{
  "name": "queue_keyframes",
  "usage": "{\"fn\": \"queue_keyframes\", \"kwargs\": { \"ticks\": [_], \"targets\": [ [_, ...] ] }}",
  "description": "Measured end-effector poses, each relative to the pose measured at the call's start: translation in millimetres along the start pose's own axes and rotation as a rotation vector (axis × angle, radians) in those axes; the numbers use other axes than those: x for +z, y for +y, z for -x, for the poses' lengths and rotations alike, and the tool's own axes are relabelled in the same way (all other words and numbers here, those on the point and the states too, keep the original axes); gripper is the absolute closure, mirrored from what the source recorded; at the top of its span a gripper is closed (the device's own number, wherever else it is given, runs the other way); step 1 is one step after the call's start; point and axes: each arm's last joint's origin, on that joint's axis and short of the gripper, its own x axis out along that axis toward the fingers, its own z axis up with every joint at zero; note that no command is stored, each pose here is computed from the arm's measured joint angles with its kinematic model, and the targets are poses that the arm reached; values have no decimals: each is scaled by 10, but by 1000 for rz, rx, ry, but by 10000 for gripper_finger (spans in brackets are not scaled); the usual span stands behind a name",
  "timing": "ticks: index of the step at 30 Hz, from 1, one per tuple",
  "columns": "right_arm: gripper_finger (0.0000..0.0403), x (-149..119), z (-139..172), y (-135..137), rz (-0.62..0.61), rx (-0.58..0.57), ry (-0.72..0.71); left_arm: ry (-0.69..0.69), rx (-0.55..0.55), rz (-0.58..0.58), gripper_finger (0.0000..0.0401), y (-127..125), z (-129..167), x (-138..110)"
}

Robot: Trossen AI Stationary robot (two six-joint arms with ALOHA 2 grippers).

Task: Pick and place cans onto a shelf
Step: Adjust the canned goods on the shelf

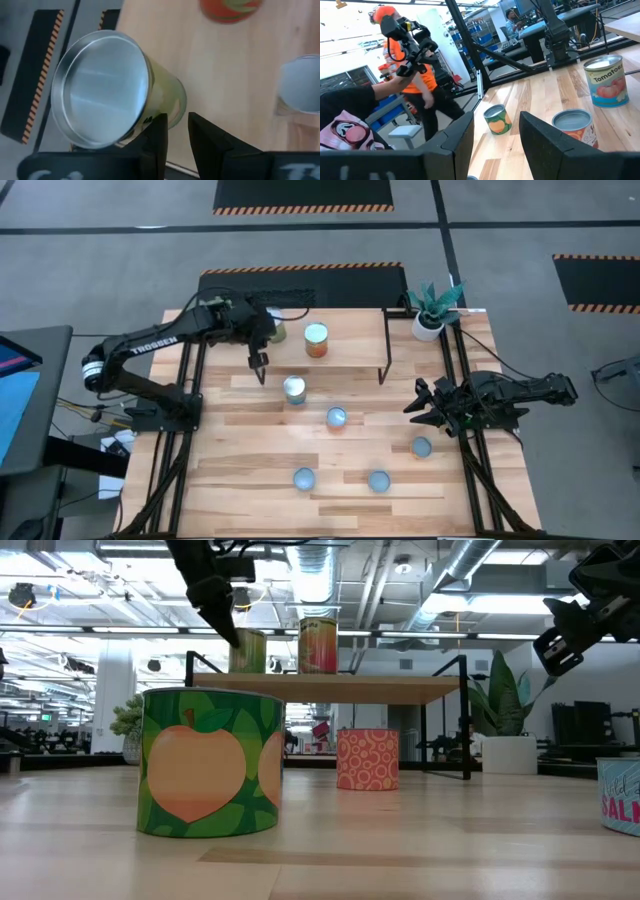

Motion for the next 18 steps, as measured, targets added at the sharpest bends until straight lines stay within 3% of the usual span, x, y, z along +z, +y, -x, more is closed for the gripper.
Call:
{"fn": "queue_keyframes", "kwargs": {
  "ticks": [6, 12, 18],
  "targets": [
    [221, 1, 0, 0, 0, 0, 0, -19, 19, 33, 331, 80, -5, -2],
    [221, 0, 0, 0, 0, 0, 0, -57, -113, 49, 331, -68, 24, 38],
    [221, 0, 0, 0, 0, 0, 0, -59, -67, 9, 331, -94, 20, 63]
  ]
}}
